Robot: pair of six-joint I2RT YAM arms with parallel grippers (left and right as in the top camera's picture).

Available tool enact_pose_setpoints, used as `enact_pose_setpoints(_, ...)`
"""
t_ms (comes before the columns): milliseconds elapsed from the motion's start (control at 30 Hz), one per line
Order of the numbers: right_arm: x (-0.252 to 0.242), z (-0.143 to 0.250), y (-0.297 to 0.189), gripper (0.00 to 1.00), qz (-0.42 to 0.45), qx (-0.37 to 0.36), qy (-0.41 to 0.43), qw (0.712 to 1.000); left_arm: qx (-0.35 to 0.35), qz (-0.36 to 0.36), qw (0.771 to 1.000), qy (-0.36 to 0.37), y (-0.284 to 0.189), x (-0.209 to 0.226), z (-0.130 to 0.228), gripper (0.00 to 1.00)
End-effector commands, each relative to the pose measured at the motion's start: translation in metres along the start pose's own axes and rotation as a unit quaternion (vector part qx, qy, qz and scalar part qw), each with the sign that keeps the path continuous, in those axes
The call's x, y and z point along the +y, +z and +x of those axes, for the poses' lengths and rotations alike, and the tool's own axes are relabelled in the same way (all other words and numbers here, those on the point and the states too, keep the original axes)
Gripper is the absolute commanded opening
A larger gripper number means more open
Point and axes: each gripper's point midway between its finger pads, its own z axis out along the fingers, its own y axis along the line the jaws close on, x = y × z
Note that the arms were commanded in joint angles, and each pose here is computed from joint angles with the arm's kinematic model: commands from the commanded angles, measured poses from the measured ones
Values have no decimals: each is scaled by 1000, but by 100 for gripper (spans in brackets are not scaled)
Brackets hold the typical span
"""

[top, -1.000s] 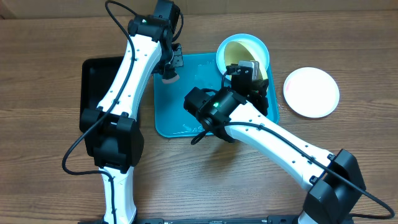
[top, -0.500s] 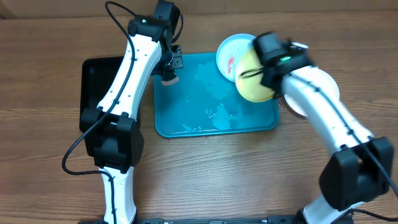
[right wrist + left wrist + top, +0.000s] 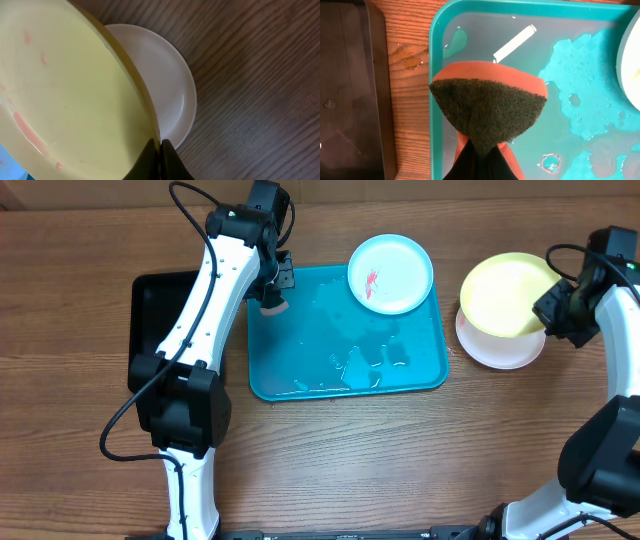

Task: Clean dirty plates on tray and stack at the side
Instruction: 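Carry the yellow plate right and stack it on the white plate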

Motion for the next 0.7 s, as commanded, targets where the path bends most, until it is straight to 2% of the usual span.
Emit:
enact_pose_setpoints(0,-1,2,16,4,9,23,-9,1000,8,1,1000,7,6,-2,3,4)
enact_pose_setpoints(300,-38,14,40,4,116,54,14,992,2,4,1000,7,6,-3,0,4)
enact_pose_setpoints(333,-38,14,40,14,116,53,14,992,0,5,1000,7,6,-4,-1,4)
enact_pose_setpoints(367,-37,13,40,40,115,52,14,992,0,5,1000,7,6,-4,-1,4)
enact_pose_setpoints(400,-36,13,40,59,113,52,14,992,-1,5,1000,7,6,-4,-1,4)
enact_pose_setpoints(433,-35,13,40,73,108,52,15,993,0,5,1000,7,6,-4,-1,4)
enact_pose_setpoints(500,-16,17,37,76,58,73,13,996,0,5,1000,7,6,-4,-1,4)
enact_pose_setpoints(667,67,29,17,76,-111,100,-75,986,-4,6,1000,7,6,-4,-2,4)
